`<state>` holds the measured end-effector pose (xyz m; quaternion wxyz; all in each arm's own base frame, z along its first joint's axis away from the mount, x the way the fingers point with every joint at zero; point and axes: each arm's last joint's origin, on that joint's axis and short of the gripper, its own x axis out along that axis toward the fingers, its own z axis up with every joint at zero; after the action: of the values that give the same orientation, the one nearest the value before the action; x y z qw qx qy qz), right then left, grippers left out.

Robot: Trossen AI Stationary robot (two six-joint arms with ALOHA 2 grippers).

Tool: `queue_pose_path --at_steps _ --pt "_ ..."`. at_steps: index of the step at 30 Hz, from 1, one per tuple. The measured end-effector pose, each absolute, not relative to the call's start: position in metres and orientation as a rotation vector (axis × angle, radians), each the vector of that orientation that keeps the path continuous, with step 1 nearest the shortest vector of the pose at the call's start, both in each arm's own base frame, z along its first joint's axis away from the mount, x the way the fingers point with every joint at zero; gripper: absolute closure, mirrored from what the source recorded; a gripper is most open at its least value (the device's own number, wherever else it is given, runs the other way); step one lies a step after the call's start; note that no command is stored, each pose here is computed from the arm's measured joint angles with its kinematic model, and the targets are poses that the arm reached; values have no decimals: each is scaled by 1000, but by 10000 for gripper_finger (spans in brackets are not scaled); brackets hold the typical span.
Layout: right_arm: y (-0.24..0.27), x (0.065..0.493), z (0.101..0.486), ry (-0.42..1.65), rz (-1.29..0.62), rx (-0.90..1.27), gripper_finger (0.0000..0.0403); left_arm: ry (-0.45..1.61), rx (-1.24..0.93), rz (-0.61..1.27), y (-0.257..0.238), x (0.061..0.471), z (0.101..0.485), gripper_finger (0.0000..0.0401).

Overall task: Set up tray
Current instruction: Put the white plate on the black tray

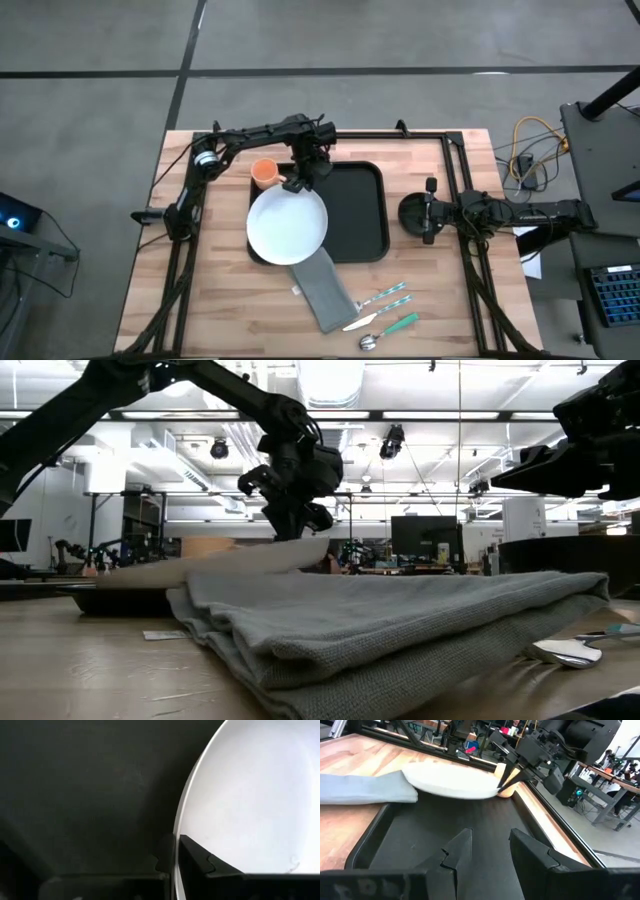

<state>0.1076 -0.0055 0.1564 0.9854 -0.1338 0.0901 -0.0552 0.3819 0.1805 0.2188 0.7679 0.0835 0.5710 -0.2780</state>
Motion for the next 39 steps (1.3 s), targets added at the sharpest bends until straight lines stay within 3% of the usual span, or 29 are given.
queue_pose_path --at_steps 7,28,39 --pt "-5 108 156 181 -111 -269 280 1280 212 -517 184 384 218 401" --pt "-5 108 156 181 -111 -269 280 1367 106 -514 178 376 204 400" --pt "-5 108 156 181 -111 -269 280 1370 88 -498 178 376 204 328"
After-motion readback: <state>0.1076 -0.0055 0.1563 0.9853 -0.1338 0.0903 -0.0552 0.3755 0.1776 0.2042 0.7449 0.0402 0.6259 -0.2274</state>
